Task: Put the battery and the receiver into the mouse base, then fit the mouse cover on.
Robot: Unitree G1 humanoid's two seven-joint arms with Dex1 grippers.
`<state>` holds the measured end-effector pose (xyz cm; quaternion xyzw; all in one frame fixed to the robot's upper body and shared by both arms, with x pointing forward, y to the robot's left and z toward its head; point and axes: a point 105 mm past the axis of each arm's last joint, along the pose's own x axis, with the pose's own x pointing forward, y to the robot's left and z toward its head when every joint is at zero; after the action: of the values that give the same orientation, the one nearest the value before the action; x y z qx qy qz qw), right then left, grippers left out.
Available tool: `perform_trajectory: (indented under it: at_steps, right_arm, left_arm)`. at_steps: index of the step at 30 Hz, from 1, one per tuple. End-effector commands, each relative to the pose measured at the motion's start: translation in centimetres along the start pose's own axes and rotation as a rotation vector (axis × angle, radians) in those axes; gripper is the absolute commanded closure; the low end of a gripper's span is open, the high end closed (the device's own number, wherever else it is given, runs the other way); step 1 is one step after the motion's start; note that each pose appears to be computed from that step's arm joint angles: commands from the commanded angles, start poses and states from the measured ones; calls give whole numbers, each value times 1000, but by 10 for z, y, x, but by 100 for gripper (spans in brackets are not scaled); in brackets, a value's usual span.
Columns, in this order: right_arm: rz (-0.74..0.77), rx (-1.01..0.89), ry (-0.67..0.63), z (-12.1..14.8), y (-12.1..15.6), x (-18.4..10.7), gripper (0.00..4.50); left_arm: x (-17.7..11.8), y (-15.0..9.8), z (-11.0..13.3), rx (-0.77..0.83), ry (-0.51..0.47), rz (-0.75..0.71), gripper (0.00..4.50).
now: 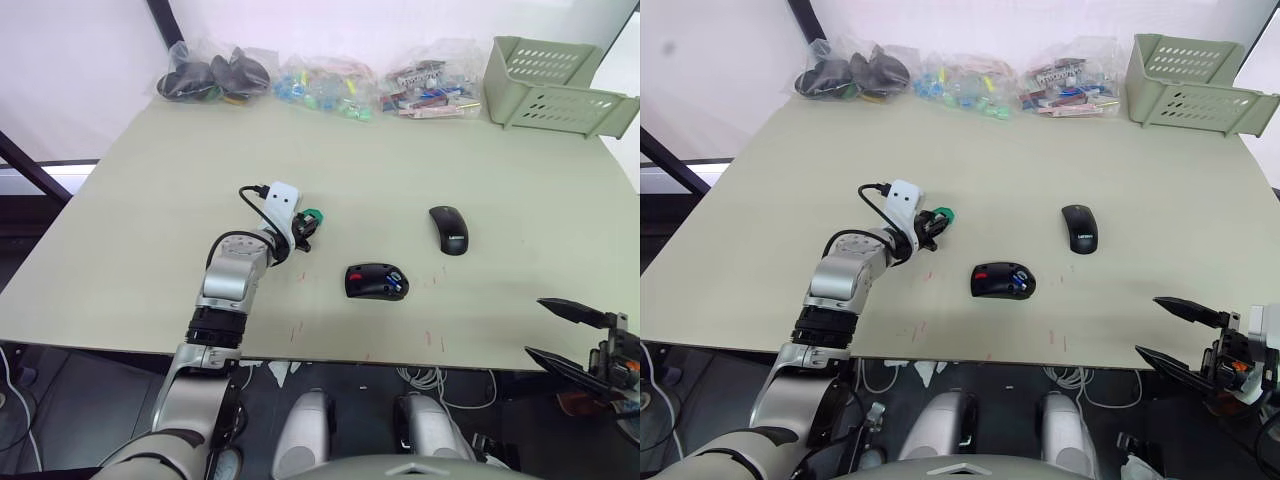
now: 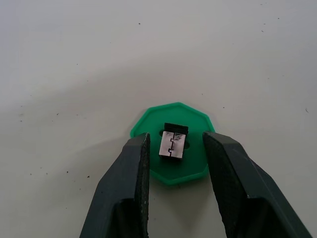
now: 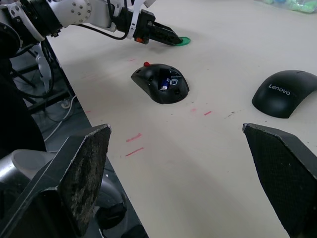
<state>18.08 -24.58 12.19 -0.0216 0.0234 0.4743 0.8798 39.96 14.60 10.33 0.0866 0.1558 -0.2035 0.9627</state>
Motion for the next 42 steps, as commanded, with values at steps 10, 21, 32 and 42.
perform_trajectory:
  at_steps: [10,21,32,42]
  right_arm:
    - [10,-30,-18,8,3,2,0]
    - [12,-30,-23,8,2,6,0]
    - [16,-33,-32,10,2,9,0]
    - [-37,-44,-126,39,-6,32,0]
  left_arm:
    - [-5,4,13,22,-34,9,348]
    - [-7,6,12,23,-33,15,348]
    - [-8,6,14,22,-48,10,449]
    - [-23,-12,47,89,-197,-146,449]
